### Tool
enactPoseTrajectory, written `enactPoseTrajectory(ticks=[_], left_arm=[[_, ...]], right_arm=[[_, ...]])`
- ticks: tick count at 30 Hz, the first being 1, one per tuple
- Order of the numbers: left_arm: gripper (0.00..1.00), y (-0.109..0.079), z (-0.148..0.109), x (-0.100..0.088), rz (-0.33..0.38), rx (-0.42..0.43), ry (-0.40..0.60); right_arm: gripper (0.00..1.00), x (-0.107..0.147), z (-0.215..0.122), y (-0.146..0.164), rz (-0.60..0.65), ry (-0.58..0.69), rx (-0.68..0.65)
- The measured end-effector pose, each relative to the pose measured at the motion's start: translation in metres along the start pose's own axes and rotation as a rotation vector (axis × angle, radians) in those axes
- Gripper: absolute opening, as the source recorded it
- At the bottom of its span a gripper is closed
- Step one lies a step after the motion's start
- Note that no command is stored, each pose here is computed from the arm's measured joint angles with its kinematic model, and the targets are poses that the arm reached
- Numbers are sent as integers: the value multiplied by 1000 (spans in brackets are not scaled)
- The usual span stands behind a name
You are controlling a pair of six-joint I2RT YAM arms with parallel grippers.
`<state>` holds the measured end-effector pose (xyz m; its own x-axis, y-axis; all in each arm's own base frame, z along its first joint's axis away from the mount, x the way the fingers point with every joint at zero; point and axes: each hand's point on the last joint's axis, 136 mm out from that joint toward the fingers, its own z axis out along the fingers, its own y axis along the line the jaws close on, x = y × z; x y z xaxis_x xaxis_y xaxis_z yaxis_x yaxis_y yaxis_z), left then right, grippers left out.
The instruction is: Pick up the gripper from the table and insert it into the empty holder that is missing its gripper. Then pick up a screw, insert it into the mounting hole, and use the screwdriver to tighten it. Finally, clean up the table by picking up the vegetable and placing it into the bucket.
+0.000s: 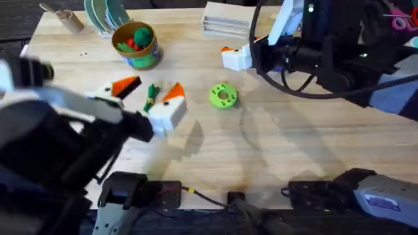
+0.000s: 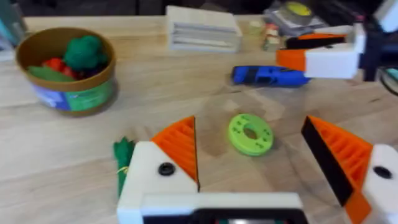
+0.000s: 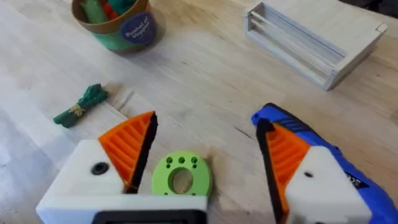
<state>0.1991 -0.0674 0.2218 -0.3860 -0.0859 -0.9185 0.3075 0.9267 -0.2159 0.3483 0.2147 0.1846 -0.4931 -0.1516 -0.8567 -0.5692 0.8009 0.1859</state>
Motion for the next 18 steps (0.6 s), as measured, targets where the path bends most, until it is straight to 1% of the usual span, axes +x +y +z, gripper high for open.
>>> enactPoseTrajectory(ticks=[6, 8, 9, 10, 14, 18], left_arm=[[993, 18, 12, -5, 6, -103, 182], [993, 22, 18, -9, 15, -122, 217], [993, 24, 21, -11, 19, -127, 227], [992, 29, 33, -15, 30, -140, 249], [993, 35, 43, -4, 23, -152, 311], [993, 40, 48, 3, 20, -170, 349]], right_arm=[[985, 0, 0, 0, 0, 0, 0], [985, 0, 0, 0, 0, 0, 0], [985, 0, 0, 0, 0, 0, 0], [985, 0, 0, 0, 0, 0, 0], [985, 0, 0, 0, 0, 0, 0], [985, 0, 0, 0, 0, 0, 0]])
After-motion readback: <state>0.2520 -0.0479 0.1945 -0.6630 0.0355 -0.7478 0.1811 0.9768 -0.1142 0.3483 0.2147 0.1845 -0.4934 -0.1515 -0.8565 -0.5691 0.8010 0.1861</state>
